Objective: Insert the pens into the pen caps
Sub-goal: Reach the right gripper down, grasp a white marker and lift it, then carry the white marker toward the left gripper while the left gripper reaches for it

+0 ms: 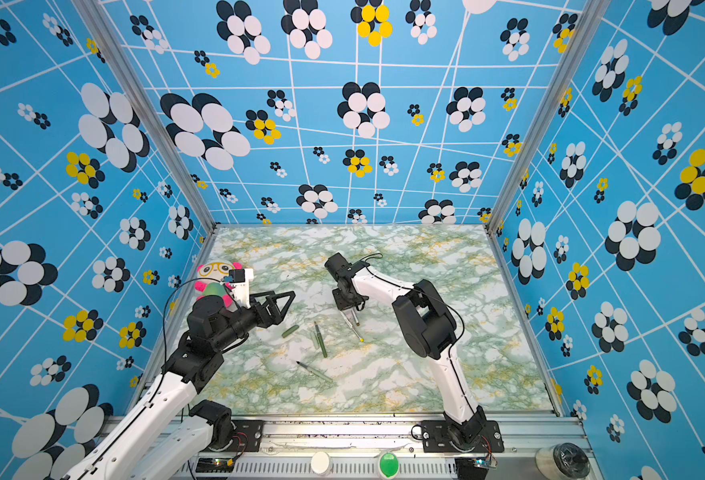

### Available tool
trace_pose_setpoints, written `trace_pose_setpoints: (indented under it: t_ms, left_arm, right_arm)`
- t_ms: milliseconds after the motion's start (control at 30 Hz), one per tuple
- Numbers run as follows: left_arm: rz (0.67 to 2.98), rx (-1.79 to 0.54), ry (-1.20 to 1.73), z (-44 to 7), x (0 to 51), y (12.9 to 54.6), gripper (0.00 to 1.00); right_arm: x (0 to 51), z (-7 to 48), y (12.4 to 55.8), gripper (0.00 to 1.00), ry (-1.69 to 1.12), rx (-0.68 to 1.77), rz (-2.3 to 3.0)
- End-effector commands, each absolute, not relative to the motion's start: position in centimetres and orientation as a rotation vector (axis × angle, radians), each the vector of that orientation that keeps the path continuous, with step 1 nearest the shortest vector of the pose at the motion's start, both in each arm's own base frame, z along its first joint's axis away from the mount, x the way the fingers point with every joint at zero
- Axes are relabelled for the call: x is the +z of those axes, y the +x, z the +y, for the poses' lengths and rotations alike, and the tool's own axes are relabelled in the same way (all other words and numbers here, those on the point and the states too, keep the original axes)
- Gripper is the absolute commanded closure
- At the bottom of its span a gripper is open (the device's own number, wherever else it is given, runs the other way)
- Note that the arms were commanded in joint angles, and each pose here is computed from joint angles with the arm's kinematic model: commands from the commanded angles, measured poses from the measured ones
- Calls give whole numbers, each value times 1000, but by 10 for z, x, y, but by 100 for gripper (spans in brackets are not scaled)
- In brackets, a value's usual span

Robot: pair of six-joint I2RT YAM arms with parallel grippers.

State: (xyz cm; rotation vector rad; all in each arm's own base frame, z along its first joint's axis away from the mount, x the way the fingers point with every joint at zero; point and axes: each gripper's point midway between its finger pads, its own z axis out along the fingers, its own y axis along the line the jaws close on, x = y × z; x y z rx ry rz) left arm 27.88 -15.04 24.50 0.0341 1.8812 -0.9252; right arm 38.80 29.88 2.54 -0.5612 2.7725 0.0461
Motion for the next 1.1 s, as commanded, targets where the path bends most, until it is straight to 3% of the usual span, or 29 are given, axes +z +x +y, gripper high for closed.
trace_pose_setpoints:
  t_ms: [0, 133, 400, 633, 1067]
  left_arm:
    - [1892, -919, 52, -152, 244, 281, 1]
    - [1897, -950, 79, -161, 247, 289, 1]
    - [1902, -1135, 258, -199, 261, 293, 0]
    - [1876, -1391, 395, -241, 274, 298, 5]
    - [1865, -1543, 386, -286, 283, 328, 13]
  right_arm:
    - [74, 290, 392, 95, -496, 56, 2719]
    - [133, 292, 401, 95, -403, 226, 2624]
    - [242, 300, 412, 94, -232, 786, 2350]
    - [288, 325, 401, 94, -270, 1160, 2160]
    - [301, 342, 383, 93, -396, 1362, 2056]
